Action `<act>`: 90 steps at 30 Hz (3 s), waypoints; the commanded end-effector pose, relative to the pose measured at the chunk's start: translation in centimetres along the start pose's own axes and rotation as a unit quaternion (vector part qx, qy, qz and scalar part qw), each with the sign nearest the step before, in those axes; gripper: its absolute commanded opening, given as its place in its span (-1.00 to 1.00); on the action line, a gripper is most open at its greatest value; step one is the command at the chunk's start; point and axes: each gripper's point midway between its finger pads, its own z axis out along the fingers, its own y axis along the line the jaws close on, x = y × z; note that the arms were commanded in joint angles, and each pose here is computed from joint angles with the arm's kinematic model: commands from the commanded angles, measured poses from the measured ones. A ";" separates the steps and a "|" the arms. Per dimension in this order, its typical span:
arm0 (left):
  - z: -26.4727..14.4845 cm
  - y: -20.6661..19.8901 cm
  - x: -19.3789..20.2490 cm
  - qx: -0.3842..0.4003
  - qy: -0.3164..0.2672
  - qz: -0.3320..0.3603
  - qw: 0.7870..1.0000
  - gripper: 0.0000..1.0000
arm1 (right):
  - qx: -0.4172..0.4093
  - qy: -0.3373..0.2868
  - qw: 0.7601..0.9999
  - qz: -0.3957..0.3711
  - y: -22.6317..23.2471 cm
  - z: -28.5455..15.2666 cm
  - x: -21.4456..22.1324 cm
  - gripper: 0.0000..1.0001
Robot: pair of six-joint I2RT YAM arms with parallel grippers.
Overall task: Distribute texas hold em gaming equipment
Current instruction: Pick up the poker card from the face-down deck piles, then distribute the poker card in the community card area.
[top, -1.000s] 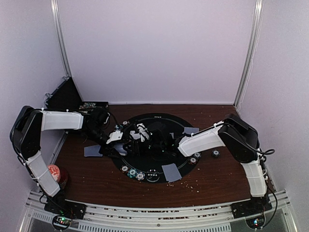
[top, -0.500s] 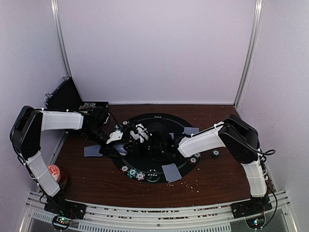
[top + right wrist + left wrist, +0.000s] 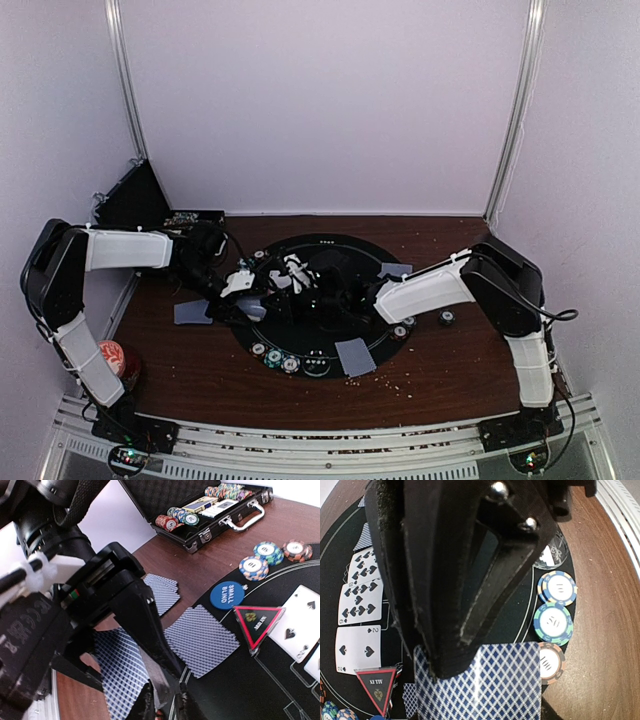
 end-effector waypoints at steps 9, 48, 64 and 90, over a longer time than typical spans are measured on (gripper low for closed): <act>0.2 -0.4 -0.5 0.012 -0.010 0.004 1.000 -0.06 | -0.035 -0.010 0.999 -0.005 1.5 -1.4 -1.4 -1.00; 0.2 -0.4 -0.5 0.012 -0.010 0.003 1.000 -0.06 | -0.092 -0.002 0.994 0.062 0.9 -1.3 -0.5 -0.67; 0.3 -0.1 -0.3 0.011 -0.007 -0.001 1.000 -0.06 | -0.075 -0.067 0.990 0.094 0.0 -6.1 -2.2 -1.00; 0.4 -0.1 -0.2 0.010 -0.005 -0.003 1.000 -0.07 | 0.451 -0.261 0.830 0.199 -18.5 -21.0 -1.0 -1.00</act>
